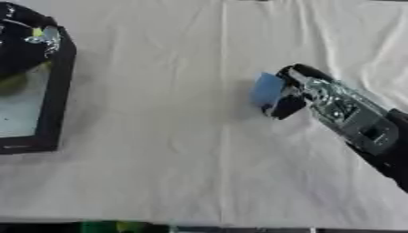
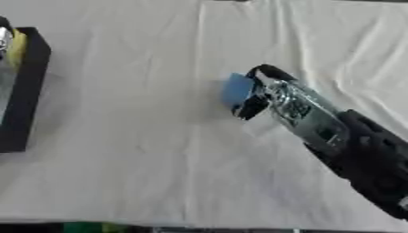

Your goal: Pick up the objects with one hand, pass them to the other hand, and then place them into the box on the other side of the table.

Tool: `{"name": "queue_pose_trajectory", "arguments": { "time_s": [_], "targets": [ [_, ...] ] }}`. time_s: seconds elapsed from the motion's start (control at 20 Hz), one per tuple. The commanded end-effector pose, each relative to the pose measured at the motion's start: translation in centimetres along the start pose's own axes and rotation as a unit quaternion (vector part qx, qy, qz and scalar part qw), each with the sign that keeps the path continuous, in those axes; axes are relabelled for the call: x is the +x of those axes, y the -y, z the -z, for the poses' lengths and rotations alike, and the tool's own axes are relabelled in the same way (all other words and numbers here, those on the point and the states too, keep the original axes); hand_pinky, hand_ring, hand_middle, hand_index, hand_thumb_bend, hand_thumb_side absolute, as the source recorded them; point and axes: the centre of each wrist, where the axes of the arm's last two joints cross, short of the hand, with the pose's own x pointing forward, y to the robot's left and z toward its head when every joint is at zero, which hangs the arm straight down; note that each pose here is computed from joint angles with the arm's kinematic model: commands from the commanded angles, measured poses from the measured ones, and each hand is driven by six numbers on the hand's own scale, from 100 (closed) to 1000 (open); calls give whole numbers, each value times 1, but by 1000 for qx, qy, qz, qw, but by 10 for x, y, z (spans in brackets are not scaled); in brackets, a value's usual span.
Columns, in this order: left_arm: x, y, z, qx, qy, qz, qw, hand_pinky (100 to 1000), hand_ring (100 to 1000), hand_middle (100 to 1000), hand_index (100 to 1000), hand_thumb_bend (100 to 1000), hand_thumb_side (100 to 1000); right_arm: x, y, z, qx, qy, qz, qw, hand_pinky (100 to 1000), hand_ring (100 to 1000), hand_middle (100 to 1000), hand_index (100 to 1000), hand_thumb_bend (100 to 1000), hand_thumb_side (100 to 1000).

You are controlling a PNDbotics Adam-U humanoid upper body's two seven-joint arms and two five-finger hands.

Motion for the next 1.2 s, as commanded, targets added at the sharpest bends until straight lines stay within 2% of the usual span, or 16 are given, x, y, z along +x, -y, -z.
{"name": "queue_pose_trajectory", "arguments": {
  "time_s": [0.05,0.15,0.3,0.7,0.95,1.05,1.2],
  "targets": [
    [3,-7,0,74,-51,32,995,795,801,708,725,100,447,0,7,-7,-12,6,0,1000,829,812,611,672,230,100],
    [3,-8,0,77,-51,31,995,794,801,708,725,100,446,2,10,-10,-20,14,6,1000,792,760,587,651,178,100],
    [4,-11,-1,84,-48,28,995,792,800,708,725,100,444,4,14,-16,-34,25,18,999,741,733,569,636,105,100],
    [9,-21,-4,108,-36,12,993,789,799,709,725,100,438,25,29,-53,-108,101,72,986,530,684,520,608,100,100],
    [10,-21,-5,108,-34,10,994,789,799,709,726,100,439,31,26,-64,-131,123,96,979,535,697,531,620,100,100],
    [11,-21,-5,106,-33,9,994,788,799,709,725,100,440,33,24,-68,-131,129,106,977,515,691,524,615,100,100],
    [16,-23,-7,109,-22,4,994,784,797,707,724,100,443,38,21,-76,-131,143,133,972,439,666,506,604,100,100]
  ]
}}
